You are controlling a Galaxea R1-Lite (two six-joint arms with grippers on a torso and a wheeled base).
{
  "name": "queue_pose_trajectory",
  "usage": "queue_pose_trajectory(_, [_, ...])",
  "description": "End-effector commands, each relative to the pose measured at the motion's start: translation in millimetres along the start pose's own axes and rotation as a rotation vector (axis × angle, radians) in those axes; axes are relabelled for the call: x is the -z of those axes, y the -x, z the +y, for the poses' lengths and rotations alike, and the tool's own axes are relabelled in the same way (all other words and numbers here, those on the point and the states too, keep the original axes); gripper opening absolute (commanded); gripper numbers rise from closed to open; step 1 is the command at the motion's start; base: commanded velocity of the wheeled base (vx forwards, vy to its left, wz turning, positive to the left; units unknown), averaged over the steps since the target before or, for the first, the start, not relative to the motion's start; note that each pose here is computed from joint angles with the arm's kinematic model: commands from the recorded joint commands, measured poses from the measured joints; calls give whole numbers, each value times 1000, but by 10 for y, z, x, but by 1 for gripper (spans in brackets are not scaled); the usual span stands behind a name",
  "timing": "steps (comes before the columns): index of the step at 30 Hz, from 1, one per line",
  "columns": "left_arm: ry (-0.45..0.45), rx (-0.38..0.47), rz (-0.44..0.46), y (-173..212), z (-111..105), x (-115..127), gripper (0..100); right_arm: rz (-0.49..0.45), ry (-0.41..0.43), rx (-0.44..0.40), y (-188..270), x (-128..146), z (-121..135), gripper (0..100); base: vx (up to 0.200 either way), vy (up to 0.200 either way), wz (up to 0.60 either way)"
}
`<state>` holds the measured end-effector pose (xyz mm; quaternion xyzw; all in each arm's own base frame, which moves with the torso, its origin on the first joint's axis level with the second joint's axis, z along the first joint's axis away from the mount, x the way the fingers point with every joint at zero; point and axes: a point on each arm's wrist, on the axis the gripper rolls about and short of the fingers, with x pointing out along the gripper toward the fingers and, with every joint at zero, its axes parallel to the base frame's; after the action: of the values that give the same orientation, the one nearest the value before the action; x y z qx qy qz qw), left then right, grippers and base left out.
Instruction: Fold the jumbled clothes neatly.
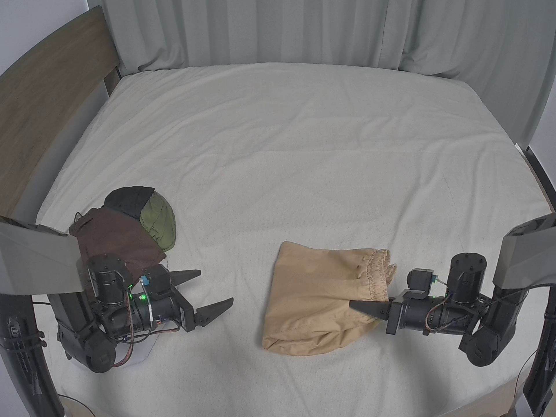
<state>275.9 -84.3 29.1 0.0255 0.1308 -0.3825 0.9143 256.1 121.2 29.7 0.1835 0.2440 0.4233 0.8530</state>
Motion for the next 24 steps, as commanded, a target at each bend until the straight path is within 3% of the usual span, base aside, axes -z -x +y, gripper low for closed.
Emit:
queue_pose_trajectory(1, [-6,-1,-9,10,-3,-26,100,-25,28,-41,23,-96,58,0,0,0,0])
queue_pose_trajectory(24, [-7,-2,-9,12,1,-26,100,-126,147,-191,-62,-538,3,0,0,0,0])
